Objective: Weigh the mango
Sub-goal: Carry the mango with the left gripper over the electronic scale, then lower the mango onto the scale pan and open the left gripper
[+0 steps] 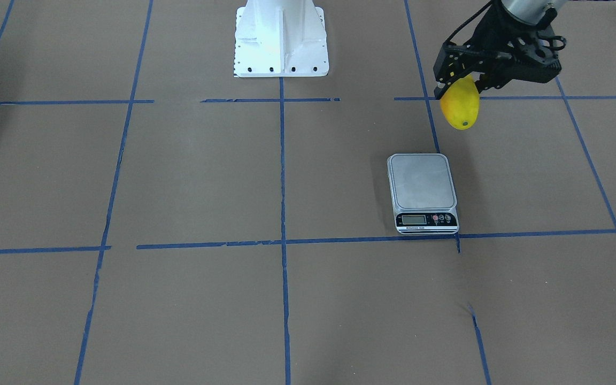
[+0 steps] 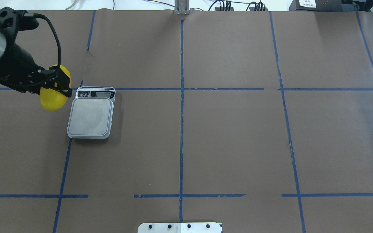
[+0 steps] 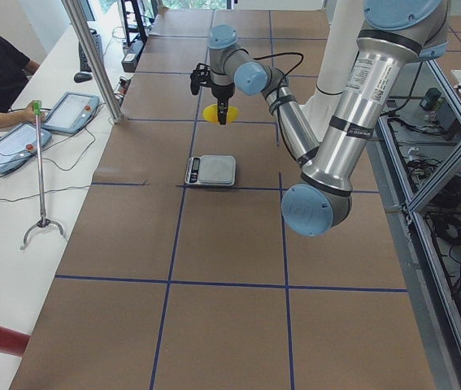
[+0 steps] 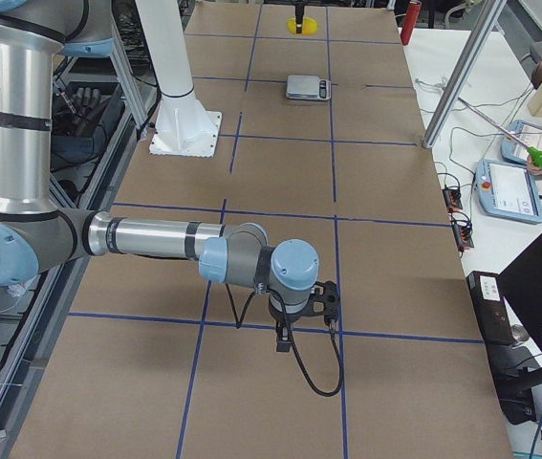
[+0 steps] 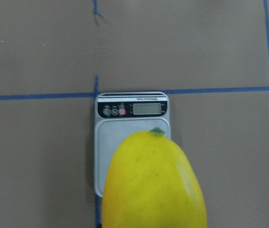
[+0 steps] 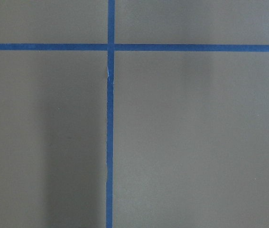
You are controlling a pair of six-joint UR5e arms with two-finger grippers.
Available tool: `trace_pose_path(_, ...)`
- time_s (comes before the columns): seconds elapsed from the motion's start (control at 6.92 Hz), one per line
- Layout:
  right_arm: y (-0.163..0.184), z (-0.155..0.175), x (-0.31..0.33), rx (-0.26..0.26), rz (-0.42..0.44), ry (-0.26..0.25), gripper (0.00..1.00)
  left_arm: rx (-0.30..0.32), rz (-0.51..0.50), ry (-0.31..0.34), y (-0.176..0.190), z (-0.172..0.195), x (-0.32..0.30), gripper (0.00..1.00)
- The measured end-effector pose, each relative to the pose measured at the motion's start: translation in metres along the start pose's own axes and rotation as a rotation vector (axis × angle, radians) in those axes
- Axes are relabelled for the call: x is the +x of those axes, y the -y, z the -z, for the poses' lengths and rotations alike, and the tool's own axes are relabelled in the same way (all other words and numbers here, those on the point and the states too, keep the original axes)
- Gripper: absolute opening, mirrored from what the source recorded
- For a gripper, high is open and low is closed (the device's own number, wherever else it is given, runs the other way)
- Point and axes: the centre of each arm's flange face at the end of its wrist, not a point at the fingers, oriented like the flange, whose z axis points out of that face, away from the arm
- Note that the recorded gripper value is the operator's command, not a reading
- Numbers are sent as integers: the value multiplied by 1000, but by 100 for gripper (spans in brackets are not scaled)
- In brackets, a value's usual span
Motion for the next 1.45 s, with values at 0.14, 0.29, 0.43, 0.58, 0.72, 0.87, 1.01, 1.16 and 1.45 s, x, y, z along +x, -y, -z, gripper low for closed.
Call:
trace_pose_path(0.14, 0, 0, 0, 0, 0, 0, 100, -14, 4, 19, 3, -21, 5, 0)
trace_pose_path(0.29, 0, 0, 0, 0, 0, 0, 100, -20, 2, 41, 10, -54, 8, 0)
trace_pose_path(0.43, 0, 0, 0, 0, 1, 0, 100, -16, 7, 55, 19, -91, 8, 0)
trace_pose_path(0.58, 0, 0, 0, 1, 1, 0, 100, -7, 6, 67, 27, -123, 3, 0)
trace_pose_path(0.72, 0, 0, 0, 0, 1, 0, 100, 2, 0, 75, 33, -148, -3, 0)
trace_pose_path(0.87, 0, 0, 0, 0, 0, 0, 100, 12, -3, 84, 37, -164, -9, 0)
trace_pose_path(1.01, 0, 0, 0, 0, 0, 0, 100, 20, -4, 97, 41, -176, -14, 0)
trace_pose_path(1.16, 0, 0, 0, 0, 0, 0, 100, 22, -6, 105, 44, -189, -20, 0)
trace_pose_path(1.45, 0, 0, 0, 0, 0, 0, 100, 34, -12, 125, 50, -212, -33, 0)
